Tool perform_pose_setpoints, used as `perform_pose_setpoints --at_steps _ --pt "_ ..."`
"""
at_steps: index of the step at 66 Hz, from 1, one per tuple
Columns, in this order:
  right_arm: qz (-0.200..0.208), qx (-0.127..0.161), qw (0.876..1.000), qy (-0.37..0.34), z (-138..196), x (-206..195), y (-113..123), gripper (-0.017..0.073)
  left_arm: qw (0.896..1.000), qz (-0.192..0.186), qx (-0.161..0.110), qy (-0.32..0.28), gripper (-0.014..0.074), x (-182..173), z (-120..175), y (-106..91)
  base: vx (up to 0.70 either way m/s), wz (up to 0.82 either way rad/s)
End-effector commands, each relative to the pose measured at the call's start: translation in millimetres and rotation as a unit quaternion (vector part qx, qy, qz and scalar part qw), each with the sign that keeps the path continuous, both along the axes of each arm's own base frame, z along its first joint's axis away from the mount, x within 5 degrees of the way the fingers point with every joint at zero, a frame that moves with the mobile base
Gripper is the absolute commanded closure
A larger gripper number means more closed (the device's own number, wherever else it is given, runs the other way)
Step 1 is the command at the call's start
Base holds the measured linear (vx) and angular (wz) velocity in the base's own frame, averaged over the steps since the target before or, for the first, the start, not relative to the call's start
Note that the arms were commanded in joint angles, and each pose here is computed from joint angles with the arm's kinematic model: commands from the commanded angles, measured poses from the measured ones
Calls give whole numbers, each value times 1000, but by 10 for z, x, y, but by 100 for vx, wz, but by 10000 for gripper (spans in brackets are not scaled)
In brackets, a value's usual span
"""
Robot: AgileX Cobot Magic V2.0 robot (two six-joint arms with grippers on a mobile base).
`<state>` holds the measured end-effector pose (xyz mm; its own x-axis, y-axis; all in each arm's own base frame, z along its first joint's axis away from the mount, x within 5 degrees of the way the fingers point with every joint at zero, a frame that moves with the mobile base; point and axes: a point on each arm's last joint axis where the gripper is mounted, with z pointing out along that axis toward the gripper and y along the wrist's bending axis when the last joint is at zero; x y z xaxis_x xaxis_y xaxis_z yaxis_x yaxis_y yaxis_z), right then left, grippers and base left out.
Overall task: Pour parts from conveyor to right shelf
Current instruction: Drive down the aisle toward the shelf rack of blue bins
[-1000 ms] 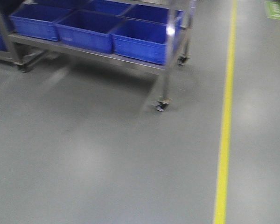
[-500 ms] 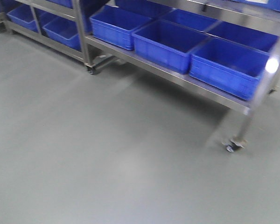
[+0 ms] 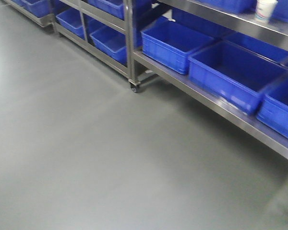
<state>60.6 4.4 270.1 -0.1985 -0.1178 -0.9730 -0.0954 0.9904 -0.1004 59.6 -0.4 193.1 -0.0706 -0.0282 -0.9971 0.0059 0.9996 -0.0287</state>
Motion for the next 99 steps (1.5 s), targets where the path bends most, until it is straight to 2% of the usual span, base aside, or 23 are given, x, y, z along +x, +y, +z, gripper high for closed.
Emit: perform_pose_setpoints --at_steps 1,59,99 --pt "0 0 999 -49 162 12 0 565 999 -3 -9 -41 600 9 129 -4 62 37" --pt "0 0 999 -49 162 12 0 565 999 -3 -9 -41 600 9 129 -4 66 43" --pt "0 0 999 -49 162 12 0 565 999 -3 -9 -41 600 9 129 -4 65 27"
